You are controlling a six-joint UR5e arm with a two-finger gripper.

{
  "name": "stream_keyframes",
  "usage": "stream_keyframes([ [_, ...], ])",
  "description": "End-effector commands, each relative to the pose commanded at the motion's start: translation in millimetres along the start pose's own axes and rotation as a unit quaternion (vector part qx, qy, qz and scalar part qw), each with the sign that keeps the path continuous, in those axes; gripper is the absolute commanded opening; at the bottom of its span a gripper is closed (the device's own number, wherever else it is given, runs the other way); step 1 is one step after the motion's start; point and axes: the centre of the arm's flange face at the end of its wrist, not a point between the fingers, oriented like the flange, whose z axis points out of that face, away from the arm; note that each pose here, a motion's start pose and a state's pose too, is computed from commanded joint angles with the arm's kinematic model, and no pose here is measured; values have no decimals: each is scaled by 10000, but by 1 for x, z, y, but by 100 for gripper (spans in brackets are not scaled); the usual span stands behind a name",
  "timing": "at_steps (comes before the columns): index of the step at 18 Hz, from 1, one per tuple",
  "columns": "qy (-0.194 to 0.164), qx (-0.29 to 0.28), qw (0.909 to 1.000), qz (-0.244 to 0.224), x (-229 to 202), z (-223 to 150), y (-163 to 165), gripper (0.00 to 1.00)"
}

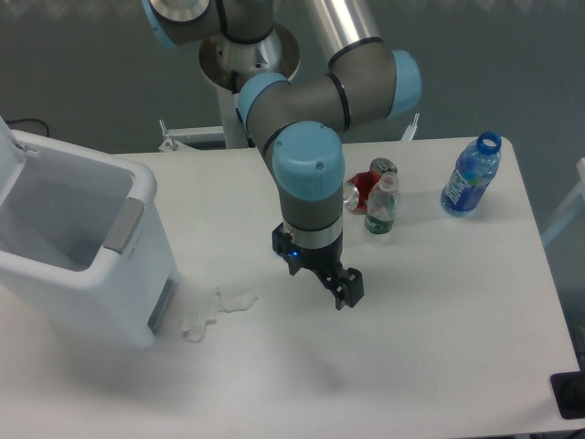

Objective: Pick up the paper ball
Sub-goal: 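Move the open gripper toward the crumpled white paper ball beside the bin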

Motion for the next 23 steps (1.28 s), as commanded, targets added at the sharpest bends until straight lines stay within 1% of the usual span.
stream_keyframes([
  [5, 99, 29, 9999, -6, 7, 7, 0, 100],
  [7, 303, 134, 9994, -30, 18, 25, 1, 100],
  [8, 321, 151, 9994, -38, 25, 35, 4, 100],
  [10, 300, 280, 9991, -63, 30, 40, 4, 100],
  [12, 406, 444, 9982, -43, 33, 46, -2, 100],
  [15, 437, 461, 9979, 108, 43, 64, -19, 100],
  [17, 473, 447, 9976, 229, 55, 79, -37, 100],
  [19, 389, 507, 9977, 245, 65, 92, -55, 100],
  [23, 473, 481, 9969, 403, 82, 99, -69, 100],
])
